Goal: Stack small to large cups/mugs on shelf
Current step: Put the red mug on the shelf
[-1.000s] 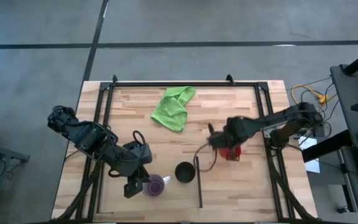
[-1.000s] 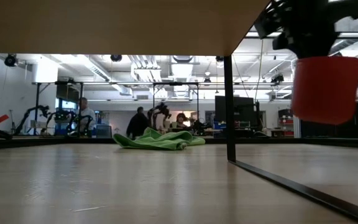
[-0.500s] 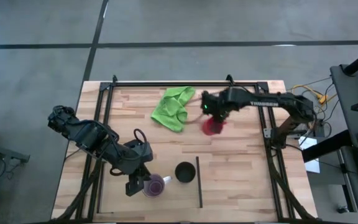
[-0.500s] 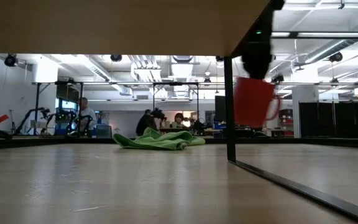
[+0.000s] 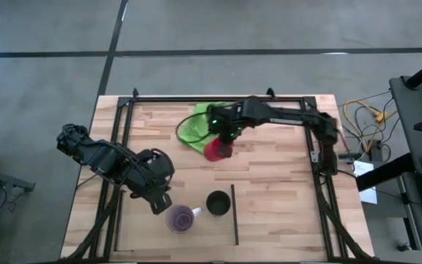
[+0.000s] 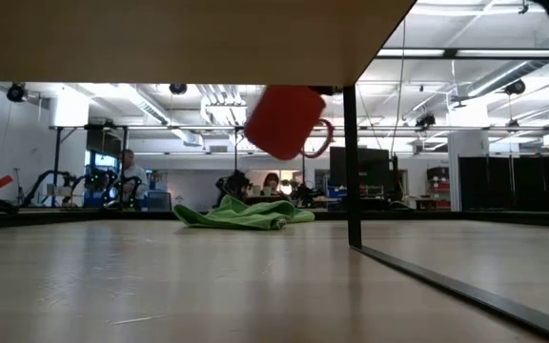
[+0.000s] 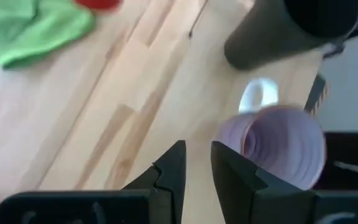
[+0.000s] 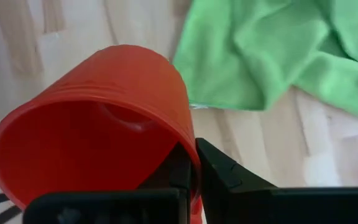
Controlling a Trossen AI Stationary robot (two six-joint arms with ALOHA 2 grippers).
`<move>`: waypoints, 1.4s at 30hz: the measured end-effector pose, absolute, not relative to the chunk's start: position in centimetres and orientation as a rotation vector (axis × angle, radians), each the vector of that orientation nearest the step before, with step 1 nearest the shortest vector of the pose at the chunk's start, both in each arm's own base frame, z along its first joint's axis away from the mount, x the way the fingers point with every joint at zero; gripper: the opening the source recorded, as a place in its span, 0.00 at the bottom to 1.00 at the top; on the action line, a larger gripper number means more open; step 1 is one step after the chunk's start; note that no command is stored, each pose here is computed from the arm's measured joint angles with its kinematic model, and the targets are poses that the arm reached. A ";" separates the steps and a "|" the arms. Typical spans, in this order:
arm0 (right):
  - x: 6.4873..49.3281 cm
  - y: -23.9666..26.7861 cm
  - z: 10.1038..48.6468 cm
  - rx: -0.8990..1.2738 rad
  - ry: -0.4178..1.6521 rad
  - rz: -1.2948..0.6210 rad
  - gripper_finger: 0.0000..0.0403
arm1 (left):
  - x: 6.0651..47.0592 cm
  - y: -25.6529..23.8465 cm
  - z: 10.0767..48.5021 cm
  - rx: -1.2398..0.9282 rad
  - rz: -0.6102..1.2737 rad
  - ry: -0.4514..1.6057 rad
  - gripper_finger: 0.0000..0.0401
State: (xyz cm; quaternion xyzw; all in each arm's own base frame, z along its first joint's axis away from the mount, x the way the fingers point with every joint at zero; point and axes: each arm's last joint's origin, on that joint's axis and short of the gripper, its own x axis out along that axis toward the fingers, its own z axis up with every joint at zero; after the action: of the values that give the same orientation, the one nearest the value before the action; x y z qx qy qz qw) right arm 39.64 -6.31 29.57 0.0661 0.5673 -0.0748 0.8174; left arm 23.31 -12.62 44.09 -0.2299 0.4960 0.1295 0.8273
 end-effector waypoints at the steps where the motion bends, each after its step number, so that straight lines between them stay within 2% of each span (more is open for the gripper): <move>1: 40.3 -6.2 29.3 0.138 1.227 -0.154 0.02 | 23.4 -12.5 44.2 -0.482 0.281 1.033 0.15; 6: 43.2 -6.4 27.5 0.147 1.329 -0.150 0.02 | 22.9 -11.6 44.7 -0.472 0.336 0.976 0.15; 14: 46.8 -6.2 26.1 0.222 1.324 -0.039 0.02 | 22.7 -11.2 44.8 -0.472 0.373 0.937 0.15; 21: 47.2 -5.2 23.9 0.241 1.379 0.015 0.02 | 22.8 -11.1 44.8 -0.459 0.385 0.927 0.15; 42: 47.7 -4.7 22.2 0.224 1.391 0.004 0.02 | 22.8 -11.1 44.7 -0.454 0.387 0.928 0.15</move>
State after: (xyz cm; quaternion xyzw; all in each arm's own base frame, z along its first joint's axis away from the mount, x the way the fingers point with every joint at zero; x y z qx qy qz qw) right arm 47.71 -4.66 22.19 0.1029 0.6392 0.0021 0.7621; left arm 22.79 -11.14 44.71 -0.2156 0.4409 0.1838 0.8517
